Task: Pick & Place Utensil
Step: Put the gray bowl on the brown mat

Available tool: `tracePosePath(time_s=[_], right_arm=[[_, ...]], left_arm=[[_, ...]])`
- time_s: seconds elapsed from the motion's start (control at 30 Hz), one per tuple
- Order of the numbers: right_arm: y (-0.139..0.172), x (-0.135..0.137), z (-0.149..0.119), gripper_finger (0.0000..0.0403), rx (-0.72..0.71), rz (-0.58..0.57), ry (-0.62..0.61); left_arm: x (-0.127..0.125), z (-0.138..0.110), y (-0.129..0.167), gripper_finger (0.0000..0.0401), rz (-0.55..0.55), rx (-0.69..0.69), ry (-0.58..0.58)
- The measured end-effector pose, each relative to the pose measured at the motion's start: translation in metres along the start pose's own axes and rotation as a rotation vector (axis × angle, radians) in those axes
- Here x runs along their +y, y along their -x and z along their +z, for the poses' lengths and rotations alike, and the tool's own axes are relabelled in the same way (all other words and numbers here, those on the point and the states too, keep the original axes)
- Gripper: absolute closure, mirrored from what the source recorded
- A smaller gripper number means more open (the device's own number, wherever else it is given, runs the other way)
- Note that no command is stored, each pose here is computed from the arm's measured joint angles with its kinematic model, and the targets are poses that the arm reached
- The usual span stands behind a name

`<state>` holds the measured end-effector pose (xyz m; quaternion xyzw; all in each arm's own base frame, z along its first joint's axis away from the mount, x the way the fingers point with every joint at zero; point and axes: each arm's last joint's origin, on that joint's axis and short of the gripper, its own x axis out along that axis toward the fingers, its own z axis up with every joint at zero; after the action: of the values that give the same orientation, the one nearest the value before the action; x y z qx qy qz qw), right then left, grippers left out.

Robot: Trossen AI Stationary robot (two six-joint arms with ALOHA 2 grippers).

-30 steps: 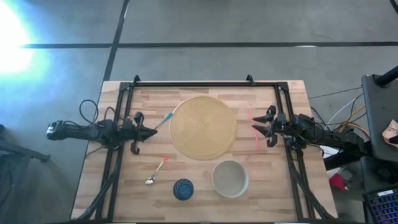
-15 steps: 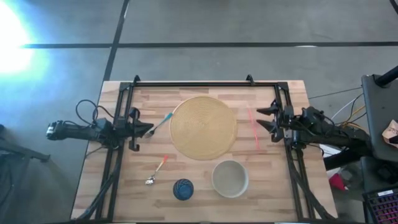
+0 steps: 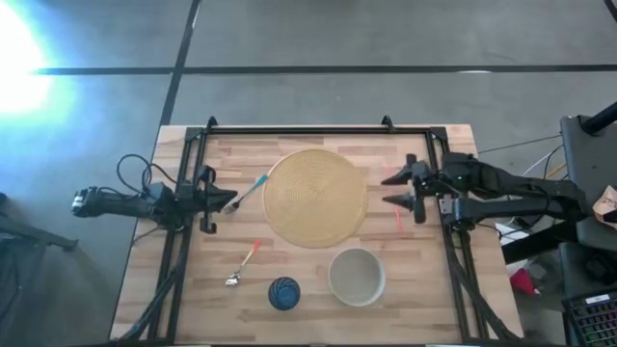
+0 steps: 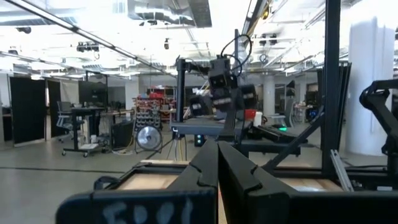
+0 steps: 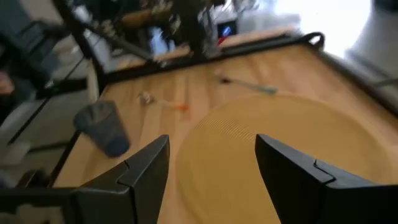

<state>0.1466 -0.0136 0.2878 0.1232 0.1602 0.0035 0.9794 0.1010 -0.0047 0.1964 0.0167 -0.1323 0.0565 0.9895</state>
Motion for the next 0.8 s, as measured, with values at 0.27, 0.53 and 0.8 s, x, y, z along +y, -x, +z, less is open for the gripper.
tracePosePath(time_s=[0.27,0.53,0.8], right_arm=[[-0.020,0.019,0.003,0.0172,0.183,0.082,0.001],[-0.035,0.044,0.001,0.0177,0.308,0.170,0.041],[-0.051,0.059,0.007,0.0177,0.362,0.206,0.071]], left_arm=[[0.000,0.000,0.000,0.0398,0.000,0.001,0.000],[0.000,0.001,0.000,0.0398,0.000,0.000,0.000],[0.000,0.000,0.000,0.0398,0.000,0.008,-0.001]])
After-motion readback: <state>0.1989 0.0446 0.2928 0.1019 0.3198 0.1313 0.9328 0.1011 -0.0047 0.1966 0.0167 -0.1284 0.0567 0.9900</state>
